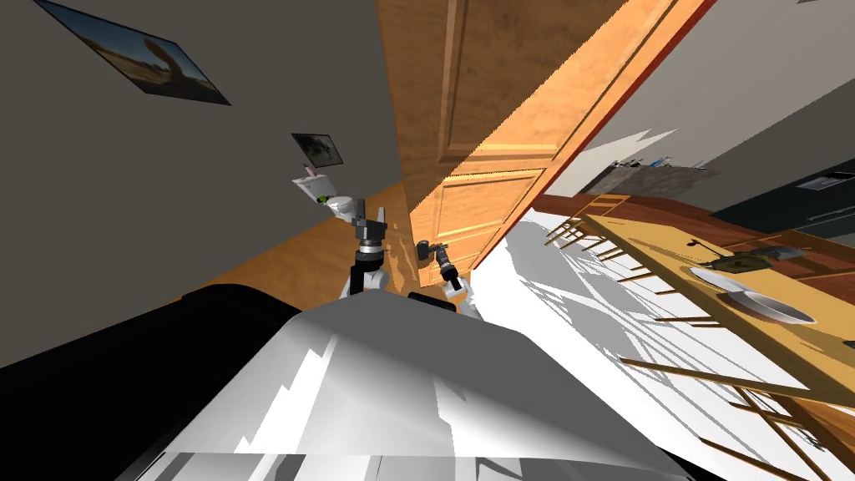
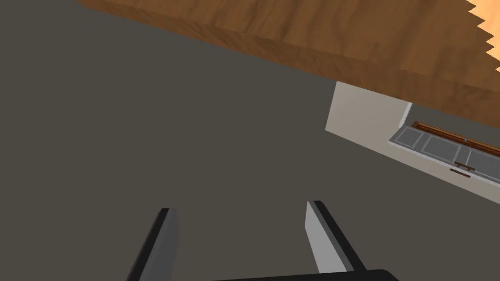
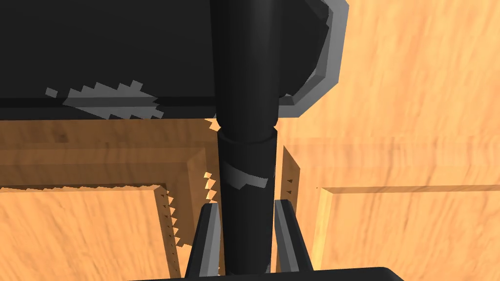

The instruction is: Push the door open

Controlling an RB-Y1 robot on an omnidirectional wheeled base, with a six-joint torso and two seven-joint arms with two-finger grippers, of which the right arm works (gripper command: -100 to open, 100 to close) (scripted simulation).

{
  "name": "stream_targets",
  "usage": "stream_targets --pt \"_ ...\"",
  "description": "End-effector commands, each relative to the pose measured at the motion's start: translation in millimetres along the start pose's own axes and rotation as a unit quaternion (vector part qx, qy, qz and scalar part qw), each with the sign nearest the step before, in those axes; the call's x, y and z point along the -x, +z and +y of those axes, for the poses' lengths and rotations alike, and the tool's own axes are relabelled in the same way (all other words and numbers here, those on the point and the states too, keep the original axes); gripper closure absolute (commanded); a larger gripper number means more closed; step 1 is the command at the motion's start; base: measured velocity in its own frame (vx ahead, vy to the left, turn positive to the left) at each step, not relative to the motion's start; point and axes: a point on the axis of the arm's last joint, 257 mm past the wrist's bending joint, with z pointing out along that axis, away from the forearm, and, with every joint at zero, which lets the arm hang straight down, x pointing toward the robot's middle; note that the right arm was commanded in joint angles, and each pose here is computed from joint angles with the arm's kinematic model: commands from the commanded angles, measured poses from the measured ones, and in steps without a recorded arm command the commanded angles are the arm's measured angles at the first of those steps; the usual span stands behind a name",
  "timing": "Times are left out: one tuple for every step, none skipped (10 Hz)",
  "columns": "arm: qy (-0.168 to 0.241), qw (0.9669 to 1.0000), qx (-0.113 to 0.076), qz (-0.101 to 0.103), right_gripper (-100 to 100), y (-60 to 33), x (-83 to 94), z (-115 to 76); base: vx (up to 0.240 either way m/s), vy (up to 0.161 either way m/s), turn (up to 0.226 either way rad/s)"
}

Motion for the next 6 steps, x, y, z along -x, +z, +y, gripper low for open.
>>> stream_targets --pt "0.004 1.0000 0.001 -0.008 100 2.6 4.1 1.7 0.076 0.190 -0.075" --pt "0.007 0.9999 0.003 -0.012 100 4.1 5.9 3.2 0.052 0.193 -0.074" --pt "0.012 0.9998 0.005 -0.017 100 6.1 7.2 5.4 0.085 0.165 -0.077" --pt "0.008 0.9998 0.003 -0.018 100 4.1 12.5 3.2 0.052 0.059 -0.043" --pt "-0.001 0.9995 0.000 -0.031 100 0.5 32.4 -0.3 0.076 0.129 -0.068" --pt "-0.004 0.9993 -0.002 -0.036 100 -1.0 39.9 -1.8 0.094 0.210 -0.097"
